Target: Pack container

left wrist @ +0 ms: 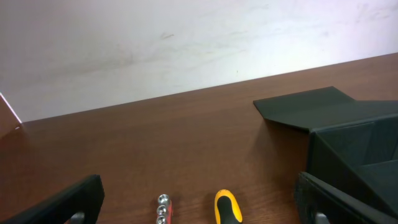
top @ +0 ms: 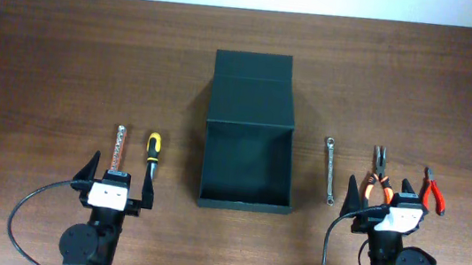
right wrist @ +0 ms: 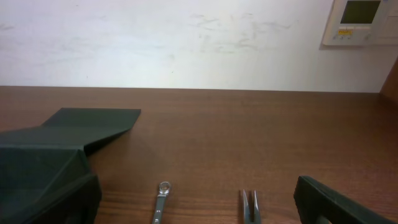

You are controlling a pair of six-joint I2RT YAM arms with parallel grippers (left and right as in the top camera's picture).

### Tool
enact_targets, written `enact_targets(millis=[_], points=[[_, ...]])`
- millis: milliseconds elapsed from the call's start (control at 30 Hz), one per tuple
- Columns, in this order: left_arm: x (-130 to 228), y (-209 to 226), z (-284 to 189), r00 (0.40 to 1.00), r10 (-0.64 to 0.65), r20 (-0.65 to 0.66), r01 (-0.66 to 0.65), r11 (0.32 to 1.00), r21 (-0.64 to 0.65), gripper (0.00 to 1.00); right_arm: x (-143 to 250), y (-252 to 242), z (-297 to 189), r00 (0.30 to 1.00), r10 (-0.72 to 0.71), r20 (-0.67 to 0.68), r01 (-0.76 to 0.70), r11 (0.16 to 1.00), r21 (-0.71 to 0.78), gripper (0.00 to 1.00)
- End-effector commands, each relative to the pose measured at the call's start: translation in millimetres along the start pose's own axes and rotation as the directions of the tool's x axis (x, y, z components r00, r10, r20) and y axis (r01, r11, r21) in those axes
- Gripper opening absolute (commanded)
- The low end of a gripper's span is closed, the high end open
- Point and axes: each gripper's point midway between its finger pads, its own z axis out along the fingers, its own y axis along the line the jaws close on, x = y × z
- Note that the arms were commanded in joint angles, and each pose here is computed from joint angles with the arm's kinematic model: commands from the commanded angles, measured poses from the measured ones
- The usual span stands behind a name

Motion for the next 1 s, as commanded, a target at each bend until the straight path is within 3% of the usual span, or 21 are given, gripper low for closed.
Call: enact_targets(millis=[0,133,267,367,467,567,633,733,967], points=[[1,2,0,1.0,0.012,-0.003,-0.012,1.0,-0.011,0.99,1,2,0,1.0,-0.007,0.0,0.007,1.0,-0.008,0.99],[1,2,0,1.0,0.012,-0.003,-0.012,1.0,-0.011,0.99,2,2,0,1.0,-0.003,-0.001,0.003,1.0,-0.009,0.99],[1,2,0,1.0,0.012,-0.003,-0.012,1.0,-0.011,0.99,0,12,-1,0.967,0.254,-0.012,-0.254,0.965,-0.064,0.99],[1,2,0,1.0,0.012,-0.003,-0.012,1.0,-0.011,0.99,-11,43,-8,0.974,0.222,-0.037,-0.225,0.943,-0.244,0.99],[1,2,0,1.0,0.012,-0.003,-0.012,1.0,-0.011,0.99,-38,53,-19,0.986,0.167,-0.009,-0.162,0.937,-0.309,0.99],[1,2,0,1.0,0.013,-0.003,-0.013,1.0,-0.011,0.99,-58,35,-25,0.995,0.08,-0.068,-0.092,0.976,-0.195,0.99],[1,2,0,1.0,0.012,-0.003,-0.012,1.0,-0.011,0.99,-52,13,-24,0.973,0.036,-0.229,-0.053,0.996,-0.067,0.99],[1,2,0,1.0,0.012,-0.003,-0.012,1.0,-0.011,0.99,-46,5,-17,0.913,0.039,-0.407,-0.048,0.999,-0.012,0.99],[1,2,0,1.0,0.013,-0.003,-0.013,1.0,-0.011,0.99,-34,16,15,0.631,0.042,-0.774,-0.108,0.994,-0.034,0.99]])
